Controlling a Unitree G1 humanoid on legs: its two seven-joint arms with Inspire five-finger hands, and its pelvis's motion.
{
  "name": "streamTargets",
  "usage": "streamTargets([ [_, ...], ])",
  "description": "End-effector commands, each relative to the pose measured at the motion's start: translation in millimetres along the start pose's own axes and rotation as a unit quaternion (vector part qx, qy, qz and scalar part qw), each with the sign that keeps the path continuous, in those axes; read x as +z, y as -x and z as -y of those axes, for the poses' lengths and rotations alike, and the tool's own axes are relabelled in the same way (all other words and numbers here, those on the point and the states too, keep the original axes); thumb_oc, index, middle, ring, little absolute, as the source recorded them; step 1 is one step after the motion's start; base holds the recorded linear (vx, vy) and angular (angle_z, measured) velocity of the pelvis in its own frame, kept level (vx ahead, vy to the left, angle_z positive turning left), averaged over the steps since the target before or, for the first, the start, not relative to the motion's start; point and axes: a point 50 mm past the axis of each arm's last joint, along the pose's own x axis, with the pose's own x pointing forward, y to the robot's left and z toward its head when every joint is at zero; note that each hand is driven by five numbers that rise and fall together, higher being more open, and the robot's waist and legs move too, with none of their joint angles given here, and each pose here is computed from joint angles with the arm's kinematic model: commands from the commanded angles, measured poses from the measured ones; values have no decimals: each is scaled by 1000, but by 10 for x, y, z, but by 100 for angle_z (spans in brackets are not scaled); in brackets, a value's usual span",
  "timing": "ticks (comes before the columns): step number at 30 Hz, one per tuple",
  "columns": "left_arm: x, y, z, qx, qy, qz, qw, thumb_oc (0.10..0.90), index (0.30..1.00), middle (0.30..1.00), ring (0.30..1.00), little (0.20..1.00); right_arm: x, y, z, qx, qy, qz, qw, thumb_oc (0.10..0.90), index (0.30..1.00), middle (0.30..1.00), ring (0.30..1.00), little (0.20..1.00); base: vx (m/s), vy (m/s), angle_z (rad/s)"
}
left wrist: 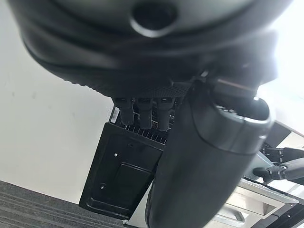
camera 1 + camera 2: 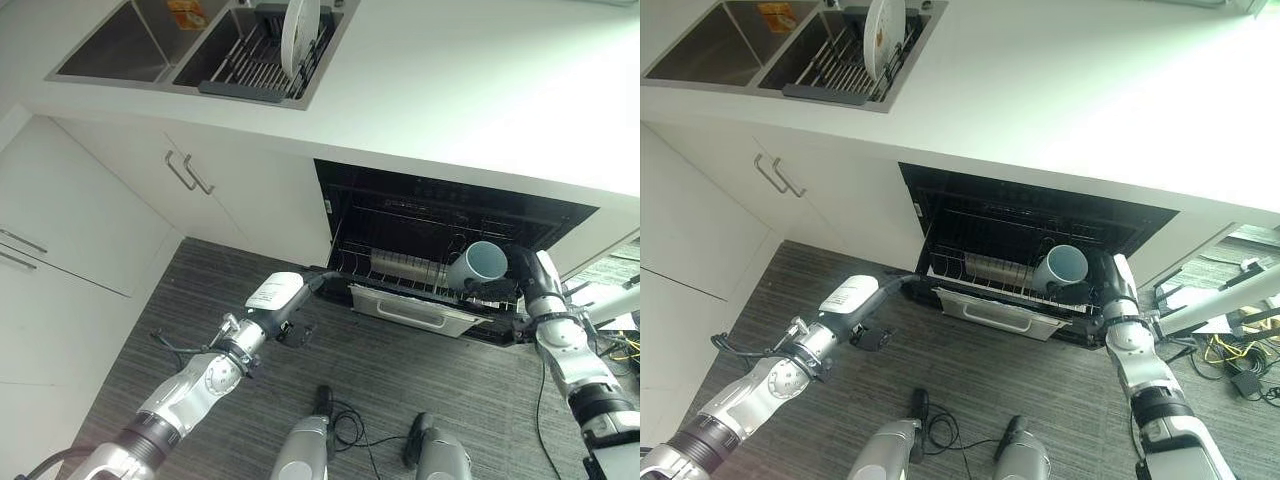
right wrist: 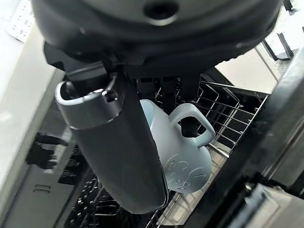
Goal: Place the dishes in the dishwasher.
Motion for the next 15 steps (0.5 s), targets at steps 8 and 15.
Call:
streamTargets([
  [8, 252, -174, -679, 86, -55, 100, 990, 800, 900, 900, 900, 900, 736, -268, 614, -63, 20, 102, 993, 400, 300, 300, 300, 300, -58, -13, -1],
  [15, 223, -248, -779, 93, -66, 85, 990, 800, 900, 900, 900, 900, 758, -315, 675, -62, -7, 84, 995, 400, 300, 300, 300, 300, -19, -13, 1],
])
